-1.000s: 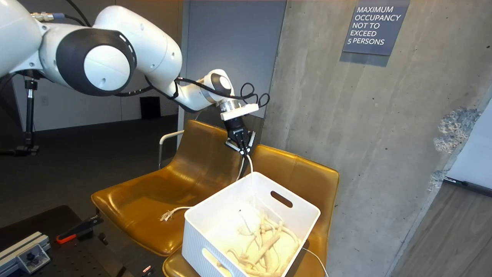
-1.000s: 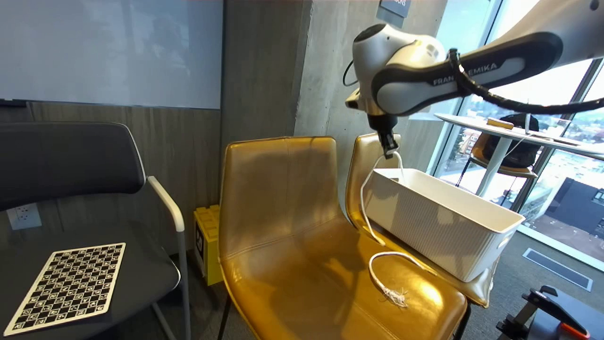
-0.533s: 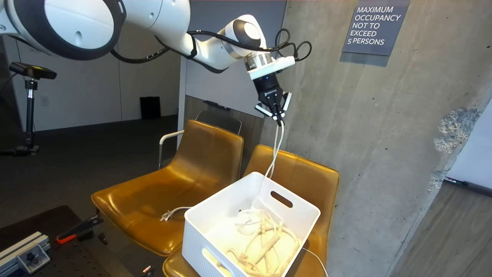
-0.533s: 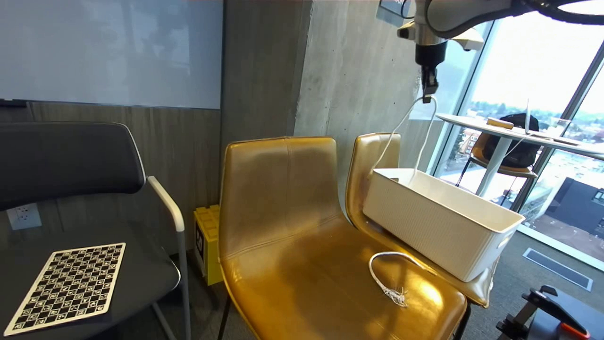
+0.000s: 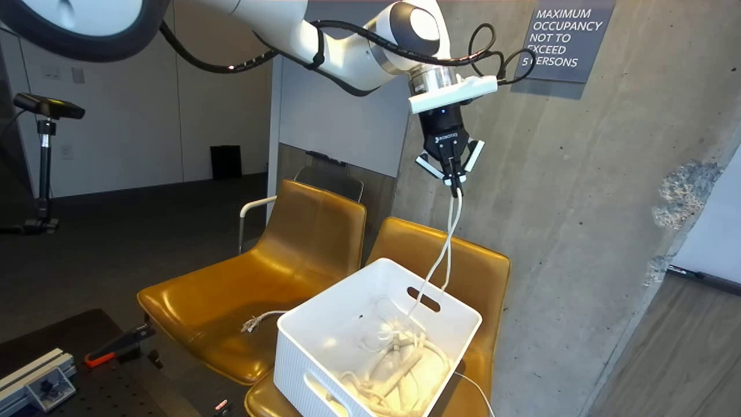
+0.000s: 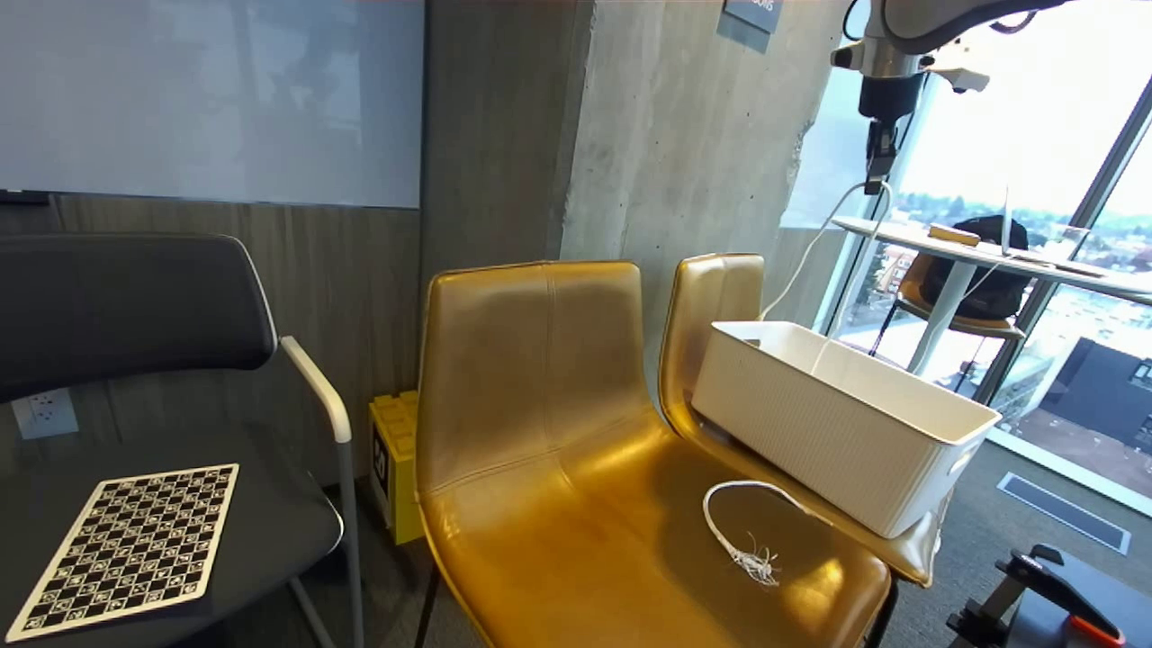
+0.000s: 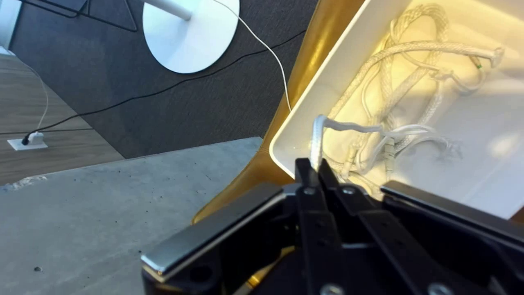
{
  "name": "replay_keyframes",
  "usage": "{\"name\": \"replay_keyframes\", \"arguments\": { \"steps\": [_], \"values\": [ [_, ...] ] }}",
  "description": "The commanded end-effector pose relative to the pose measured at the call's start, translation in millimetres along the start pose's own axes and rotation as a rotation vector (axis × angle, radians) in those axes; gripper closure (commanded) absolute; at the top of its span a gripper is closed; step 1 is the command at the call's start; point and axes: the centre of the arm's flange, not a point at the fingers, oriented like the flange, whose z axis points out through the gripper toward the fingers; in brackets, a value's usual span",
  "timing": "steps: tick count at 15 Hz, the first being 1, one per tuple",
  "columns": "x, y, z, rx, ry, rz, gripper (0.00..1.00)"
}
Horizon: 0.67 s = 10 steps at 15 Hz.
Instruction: Pick up all the white ropes from the orange chair and put them in the white basket
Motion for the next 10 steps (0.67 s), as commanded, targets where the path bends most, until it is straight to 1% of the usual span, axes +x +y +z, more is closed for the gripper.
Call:
{"name": "replay_keyframes", "arguments": {
  "steps": [1, 3, 5, 6, 8, 10],
  "values": [
    [-6.1, -75.0, -36.3, 0.017, 0.074, -0.037, 0.99],
    [-6.1, -99.8, -61.0, 0.005, 0.115, -0.052, 0.99],
    [-16.2, -113.8, -89.7, -0.022, 0.154, -0.039, 0.99],
    [-24.6, -109.2, -102.6, -0.029, 0.166, -0.018, 0.99],
    [-47.6, -88.8, -116.8, -0.039, 0.180, 0.038, 0.99],
    [-76.9, -70.3, -128.0, -0.048, 0.194, 0.094, 0.99]
  ]
}}
